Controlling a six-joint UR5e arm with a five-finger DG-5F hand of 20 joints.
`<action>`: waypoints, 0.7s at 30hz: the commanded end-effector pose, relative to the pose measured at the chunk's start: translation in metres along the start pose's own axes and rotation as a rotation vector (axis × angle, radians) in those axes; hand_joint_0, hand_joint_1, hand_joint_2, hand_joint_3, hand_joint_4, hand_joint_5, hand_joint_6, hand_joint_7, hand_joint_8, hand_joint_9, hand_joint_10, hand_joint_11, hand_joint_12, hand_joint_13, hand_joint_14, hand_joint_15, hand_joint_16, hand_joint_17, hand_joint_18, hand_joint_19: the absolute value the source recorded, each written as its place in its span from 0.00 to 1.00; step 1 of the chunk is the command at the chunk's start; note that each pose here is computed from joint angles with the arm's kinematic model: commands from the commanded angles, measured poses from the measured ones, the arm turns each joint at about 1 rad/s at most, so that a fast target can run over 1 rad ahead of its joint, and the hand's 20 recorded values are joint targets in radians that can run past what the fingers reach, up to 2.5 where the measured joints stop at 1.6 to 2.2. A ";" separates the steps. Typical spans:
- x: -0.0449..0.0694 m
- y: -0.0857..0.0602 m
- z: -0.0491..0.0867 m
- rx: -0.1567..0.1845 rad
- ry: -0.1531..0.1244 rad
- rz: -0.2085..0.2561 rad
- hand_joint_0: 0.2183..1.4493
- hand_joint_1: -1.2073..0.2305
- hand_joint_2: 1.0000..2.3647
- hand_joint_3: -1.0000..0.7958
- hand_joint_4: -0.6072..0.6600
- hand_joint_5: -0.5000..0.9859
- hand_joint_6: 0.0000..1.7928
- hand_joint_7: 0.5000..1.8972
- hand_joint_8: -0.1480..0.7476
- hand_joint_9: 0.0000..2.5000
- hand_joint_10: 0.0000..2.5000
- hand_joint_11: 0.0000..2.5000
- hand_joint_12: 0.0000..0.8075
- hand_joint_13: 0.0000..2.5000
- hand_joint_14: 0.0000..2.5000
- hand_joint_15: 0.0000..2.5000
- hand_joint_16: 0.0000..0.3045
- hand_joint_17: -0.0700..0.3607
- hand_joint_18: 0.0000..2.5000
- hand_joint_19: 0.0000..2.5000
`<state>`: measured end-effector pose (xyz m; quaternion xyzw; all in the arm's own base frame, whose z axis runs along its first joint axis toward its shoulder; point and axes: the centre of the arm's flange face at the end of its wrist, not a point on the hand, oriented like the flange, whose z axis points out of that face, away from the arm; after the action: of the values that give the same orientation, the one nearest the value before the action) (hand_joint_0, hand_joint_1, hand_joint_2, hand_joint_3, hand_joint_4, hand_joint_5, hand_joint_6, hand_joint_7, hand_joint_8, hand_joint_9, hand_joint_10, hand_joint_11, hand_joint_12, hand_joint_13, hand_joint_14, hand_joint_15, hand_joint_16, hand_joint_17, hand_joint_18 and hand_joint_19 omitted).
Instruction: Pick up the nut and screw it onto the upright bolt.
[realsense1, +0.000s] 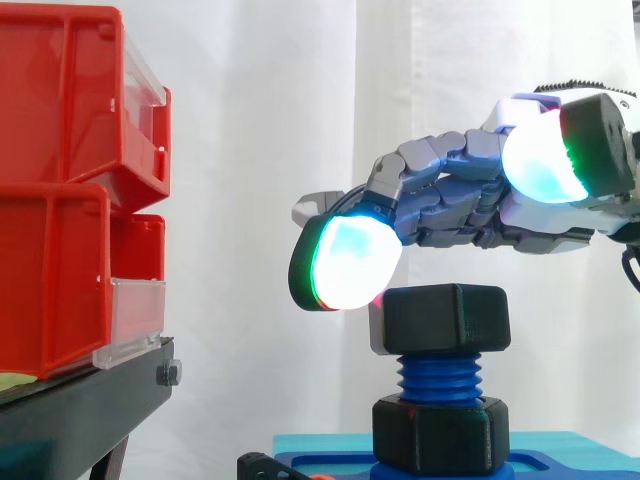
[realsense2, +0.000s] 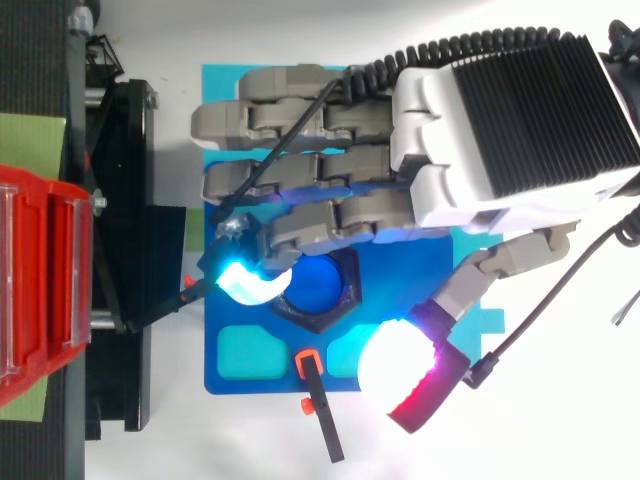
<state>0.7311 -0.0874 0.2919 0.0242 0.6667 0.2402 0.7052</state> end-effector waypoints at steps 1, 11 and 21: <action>0.000 -0.004 -0.002 0.007 0.008 0.002 0.21 0.67 0.00 0.28 0.64 0.27 0.28 0.21 0.41 0.15 0.00 0.00 0.34 0.04 0.00 0.00 0.11 0.33 0.00 0.00; -0.004 -0.013 -0.008 0.022 0.008 -0.003 0.22 0.66 0.00 0.28 0.67 0.28 0.28 0.25 0.42 0.17 0.00 0.00 0.31 0.06 0.00 0.00 0.09 0.30 0.00 0.00; -0.014 -0.034 -0.020 0.036 0.002 -0.008 0.22 0.64 0.00 0.28 0.69 0.31 0.28 0.32 0.43 0.21 0.00 0.00 0.28 0.08 0.00 0.00 0.08 0.29 0.00 0.00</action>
<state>0.7244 -0.1192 0.2904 0.0336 0.6720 0.2270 0.7041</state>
